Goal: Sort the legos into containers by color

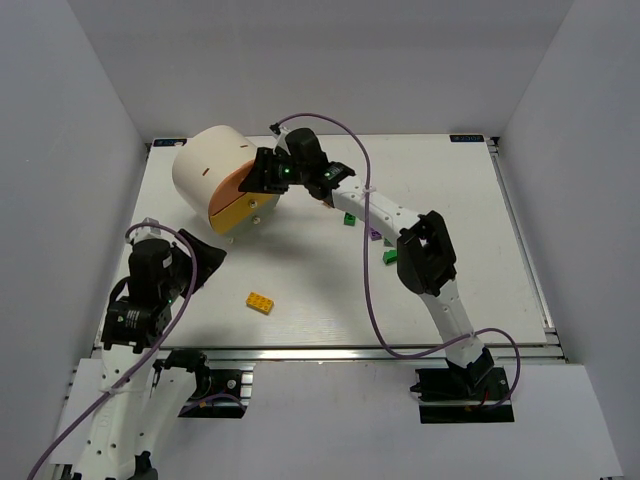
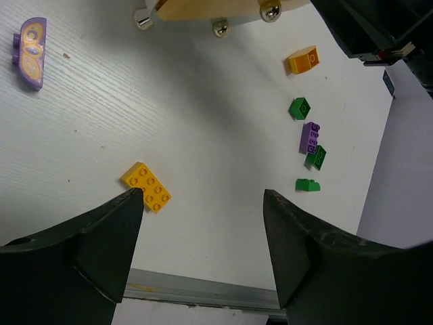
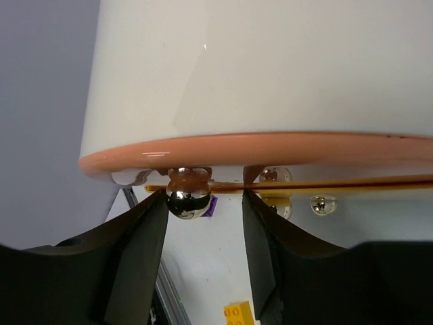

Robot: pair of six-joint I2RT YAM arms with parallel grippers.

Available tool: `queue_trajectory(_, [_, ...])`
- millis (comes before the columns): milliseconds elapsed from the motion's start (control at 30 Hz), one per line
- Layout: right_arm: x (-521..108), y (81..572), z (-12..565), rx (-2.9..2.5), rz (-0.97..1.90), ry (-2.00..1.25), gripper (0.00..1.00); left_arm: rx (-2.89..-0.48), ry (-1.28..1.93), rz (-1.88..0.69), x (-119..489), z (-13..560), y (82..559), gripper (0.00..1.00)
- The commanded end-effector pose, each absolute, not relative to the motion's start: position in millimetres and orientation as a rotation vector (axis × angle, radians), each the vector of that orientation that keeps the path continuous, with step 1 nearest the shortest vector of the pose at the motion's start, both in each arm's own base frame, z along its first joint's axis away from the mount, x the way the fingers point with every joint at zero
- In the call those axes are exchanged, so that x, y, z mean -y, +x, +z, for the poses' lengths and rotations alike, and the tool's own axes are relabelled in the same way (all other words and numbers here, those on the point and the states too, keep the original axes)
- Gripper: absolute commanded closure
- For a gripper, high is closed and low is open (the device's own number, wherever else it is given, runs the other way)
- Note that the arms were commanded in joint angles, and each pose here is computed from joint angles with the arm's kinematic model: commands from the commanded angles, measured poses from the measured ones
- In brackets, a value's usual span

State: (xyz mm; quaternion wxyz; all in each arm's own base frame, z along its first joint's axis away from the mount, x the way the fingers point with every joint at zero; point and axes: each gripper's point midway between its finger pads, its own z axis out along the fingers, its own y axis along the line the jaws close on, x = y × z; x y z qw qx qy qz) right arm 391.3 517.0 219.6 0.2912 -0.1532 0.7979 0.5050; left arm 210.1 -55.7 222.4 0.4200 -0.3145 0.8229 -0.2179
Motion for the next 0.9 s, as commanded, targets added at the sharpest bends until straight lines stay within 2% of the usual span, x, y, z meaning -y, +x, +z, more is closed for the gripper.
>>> queue_trajectory(0, [-524.5,400.7,253.1,-2.021,1.378,-0.386,0.47,-2.041,-0.816,-0.534,50.9,222.9,206.2,0.19])
queue_trajectory(133, [-528.1,403.4,252.0,-2.013,1.377,-0.379,0.48,-2.042,-0.831,-0.534,50.3,219.5,203.6,0.19])
queue_trajectory(233, [-528.8,406.9,252.0,-2.009,1.376,-0.365,0.53,-2.035,-0.841,-0.538,50.1,219.3,203.7,0.19])
queue_trajectory(400, [-528.3,409.8,258.8,-1.978,1.386,-0.369,0.7,-2.03,-0.86,-0.52,47.0,217.4,204.0,0.19])
queue_trajectory(600, [-516.7,396.8,259.3,-1.976,1.376,-0.423,0.85,-2.017,-0.9,-0.488,41.2,212.0,206.6,0.19])
queue_trajectory(867, [-473.2,375.5,250.7,-1.985,1.34,-0.468,0.9,-2.011,-0.924,-0.412,31.9,202.2,220.5,0.19])
